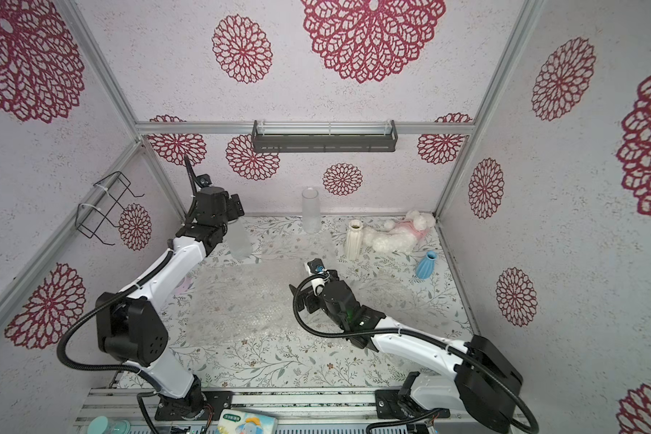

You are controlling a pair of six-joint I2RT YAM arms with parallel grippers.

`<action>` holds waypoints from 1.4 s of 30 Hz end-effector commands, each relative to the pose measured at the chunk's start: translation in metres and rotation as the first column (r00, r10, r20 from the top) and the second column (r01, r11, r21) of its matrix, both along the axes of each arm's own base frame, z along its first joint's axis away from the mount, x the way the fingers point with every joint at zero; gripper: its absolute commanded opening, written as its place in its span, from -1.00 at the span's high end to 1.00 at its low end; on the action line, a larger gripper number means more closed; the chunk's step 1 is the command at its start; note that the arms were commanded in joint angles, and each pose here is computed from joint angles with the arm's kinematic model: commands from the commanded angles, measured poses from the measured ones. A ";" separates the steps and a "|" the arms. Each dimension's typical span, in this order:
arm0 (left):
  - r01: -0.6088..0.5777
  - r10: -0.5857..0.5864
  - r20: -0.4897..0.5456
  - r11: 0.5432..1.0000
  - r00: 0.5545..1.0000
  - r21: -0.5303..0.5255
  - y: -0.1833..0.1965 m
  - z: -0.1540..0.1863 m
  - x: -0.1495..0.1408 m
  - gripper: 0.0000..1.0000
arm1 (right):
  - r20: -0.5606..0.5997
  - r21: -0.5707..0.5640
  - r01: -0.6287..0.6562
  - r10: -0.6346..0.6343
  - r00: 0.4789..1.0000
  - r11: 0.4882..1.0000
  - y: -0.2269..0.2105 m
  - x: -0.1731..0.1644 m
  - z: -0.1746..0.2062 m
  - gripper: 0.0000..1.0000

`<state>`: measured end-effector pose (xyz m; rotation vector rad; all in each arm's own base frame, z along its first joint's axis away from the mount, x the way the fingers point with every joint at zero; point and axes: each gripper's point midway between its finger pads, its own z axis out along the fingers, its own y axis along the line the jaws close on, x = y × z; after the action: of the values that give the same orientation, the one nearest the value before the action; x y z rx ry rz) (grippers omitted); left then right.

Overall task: Unwrap the vase from the bubble wrap
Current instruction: Place the vase at the center of the board, then reset both arms

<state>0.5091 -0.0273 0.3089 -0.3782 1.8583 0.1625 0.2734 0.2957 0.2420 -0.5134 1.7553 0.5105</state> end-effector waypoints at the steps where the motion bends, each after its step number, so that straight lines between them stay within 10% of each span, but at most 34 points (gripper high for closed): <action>1: 0.012 -0.012 0.010 1.000 1.000 0.007 0.002 0.016 -0.034 -0.94 | 0.129 -0.063 0.171 -0.162 0.978 0.983 -0.045 0.012 0.037 -0.98; 9: 0.063 -0.062 0.018 0.998 0.998 -0.015 0.019 -0.011 -0.144 -0.94 | 0.224 -0.077 0.653 -0.625 0.748 0.754 -0.200 0.038 0.038 -0.98; 16: -0.068 0.071 0.078 0.997 0.994 -0.047 0.060 -0.069 -0.196 -0.94 | 0.177 0.082 0.813 -0.811 0.557 0.576 -0.293 0.029 -0.002 -0.97; 42: -0.206 0.203 0.053 0.977 0.978 0.052 0.108 -0.153 -0.186 -0.94 | 0.141 0.016 0.866 -0.858 0.494 0.500 -0.342 0.035 -0.096 -0.98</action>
<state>0.3136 0.0794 0.1462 -0.5369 1.8216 0.3829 0.3009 -0.0480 0.1263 0.3201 1.7332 -0.3753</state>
